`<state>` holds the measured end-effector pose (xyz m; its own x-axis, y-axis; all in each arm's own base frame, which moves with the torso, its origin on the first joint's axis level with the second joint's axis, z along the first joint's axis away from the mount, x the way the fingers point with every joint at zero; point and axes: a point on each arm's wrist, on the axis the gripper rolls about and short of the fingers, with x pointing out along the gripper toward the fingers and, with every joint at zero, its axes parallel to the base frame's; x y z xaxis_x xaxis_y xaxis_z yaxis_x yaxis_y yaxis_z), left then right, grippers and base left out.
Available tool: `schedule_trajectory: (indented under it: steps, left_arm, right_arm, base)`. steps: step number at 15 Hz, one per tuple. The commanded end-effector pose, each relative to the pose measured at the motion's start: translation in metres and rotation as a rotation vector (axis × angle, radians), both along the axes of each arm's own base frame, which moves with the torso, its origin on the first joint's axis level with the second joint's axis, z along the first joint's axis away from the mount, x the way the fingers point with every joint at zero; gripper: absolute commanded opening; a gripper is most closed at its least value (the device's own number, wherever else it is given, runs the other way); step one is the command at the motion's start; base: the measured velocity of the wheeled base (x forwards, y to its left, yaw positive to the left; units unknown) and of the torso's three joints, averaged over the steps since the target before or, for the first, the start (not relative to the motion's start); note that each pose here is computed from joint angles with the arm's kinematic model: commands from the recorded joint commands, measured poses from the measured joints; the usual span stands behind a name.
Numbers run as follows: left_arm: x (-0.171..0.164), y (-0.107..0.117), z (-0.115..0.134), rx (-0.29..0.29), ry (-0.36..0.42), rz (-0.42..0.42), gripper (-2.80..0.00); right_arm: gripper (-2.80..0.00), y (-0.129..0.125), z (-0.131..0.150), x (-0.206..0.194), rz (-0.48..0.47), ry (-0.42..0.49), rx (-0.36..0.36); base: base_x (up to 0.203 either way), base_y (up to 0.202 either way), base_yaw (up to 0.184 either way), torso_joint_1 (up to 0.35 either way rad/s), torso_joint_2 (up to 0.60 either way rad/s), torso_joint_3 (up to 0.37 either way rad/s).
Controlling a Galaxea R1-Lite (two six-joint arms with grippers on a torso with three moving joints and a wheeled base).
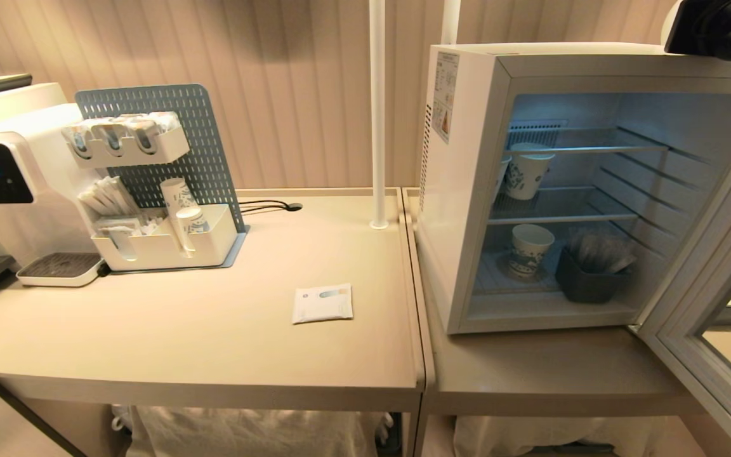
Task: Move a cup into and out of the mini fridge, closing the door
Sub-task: Place the yoghurt on the freezer
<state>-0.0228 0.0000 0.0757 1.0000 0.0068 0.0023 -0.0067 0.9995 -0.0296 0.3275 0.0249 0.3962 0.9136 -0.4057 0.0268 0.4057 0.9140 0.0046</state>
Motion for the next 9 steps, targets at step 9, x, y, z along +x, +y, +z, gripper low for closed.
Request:
schedule_trajectory:
  steps: [9]
  left_arm:
    - [0.000,0.000,-0.001,-0.001,0.004,0.001,-2.80]
  right_arm:
    - [0.00,-0.001,0.003,-0.011,0.000,-0.006,0.006]
  base:
    - [0.000,0.000,0.000,0.000,0.00,0.000]
